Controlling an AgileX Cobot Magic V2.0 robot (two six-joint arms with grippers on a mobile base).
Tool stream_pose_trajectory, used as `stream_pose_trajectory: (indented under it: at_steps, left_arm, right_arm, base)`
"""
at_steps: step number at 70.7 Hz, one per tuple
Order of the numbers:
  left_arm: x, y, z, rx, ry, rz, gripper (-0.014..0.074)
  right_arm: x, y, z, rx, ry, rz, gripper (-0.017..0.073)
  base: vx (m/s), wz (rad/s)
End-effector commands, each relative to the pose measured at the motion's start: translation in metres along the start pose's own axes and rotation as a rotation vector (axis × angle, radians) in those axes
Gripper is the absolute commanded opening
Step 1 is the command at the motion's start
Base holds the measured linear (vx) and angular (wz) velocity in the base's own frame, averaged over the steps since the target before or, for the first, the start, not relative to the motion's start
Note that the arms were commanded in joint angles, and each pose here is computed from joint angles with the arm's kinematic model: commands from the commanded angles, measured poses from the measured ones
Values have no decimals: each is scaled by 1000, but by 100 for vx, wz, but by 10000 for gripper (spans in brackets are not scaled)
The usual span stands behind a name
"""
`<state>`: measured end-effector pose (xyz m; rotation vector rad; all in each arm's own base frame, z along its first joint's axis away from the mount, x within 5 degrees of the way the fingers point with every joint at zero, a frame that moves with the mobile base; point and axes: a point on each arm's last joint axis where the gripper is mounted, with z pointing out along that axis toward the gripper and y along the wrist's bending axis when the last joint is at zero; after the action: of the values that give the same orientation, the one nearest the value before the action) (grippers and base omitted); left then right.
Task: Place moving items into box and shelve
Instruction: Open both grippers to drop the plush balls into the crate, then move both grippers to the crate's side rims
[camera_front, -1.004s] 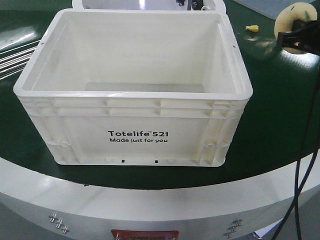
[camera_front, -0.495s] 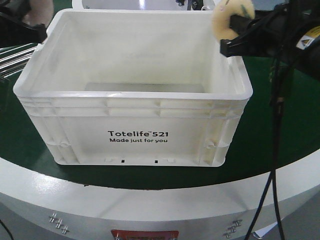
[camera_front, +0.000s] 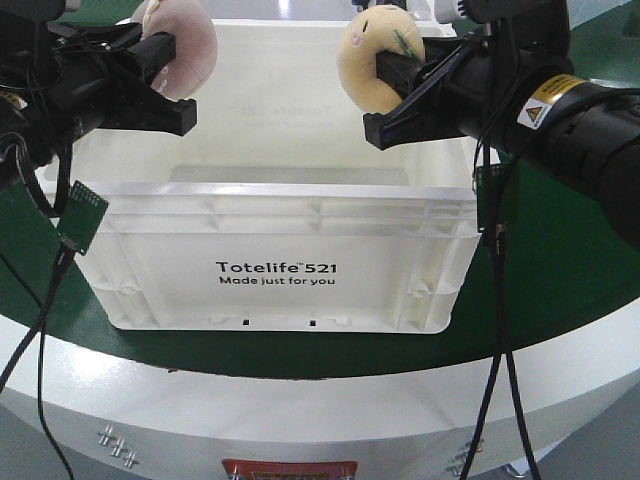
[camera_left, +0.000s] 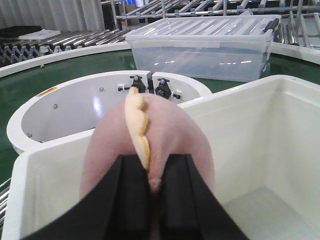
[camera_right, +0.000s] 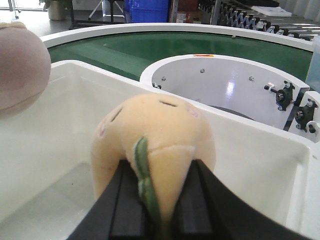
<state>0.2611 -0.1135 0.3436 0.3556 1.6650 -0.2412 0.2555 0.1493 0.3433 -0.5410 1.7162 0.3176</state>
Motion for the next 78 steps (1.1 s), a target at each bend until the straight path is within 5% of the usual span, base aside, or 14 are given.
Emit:
stream_pose_trajectory:
  at_steps: [1,12,30,41,60,78]
  left_arm:
    - [-23,2,-6,-29,-134,-18,-22]
    - [-23,2,-6,-28,-133,-17,39]
    - [-24,2,-6,-32,-141,-11,354]
    - [-26,3,-6,-39,-158,-8,522]
    - [-27,8,-8,-59,-168,-10,555]
    - [-31,48,-27,-178,-120,-23,555]
  right_arm:
    - [-27,-2,-9,19,-164,-12,-10]
    - [-27,-2,-9,19,-163,-12,65]
    - [-29,-2,-10,22,-186,-12,516]
    - [-30,-3,-10,23,-195,-12,699]
    - [-29,-10,-11,47,-188,-9,670]
    - [-25,-54,-32,196,-98,17,596]
  base:
    - [0,0]
    - [0,0]
    - [0,0]
    - [0,0]
    - [0,0]
    - [0,0]
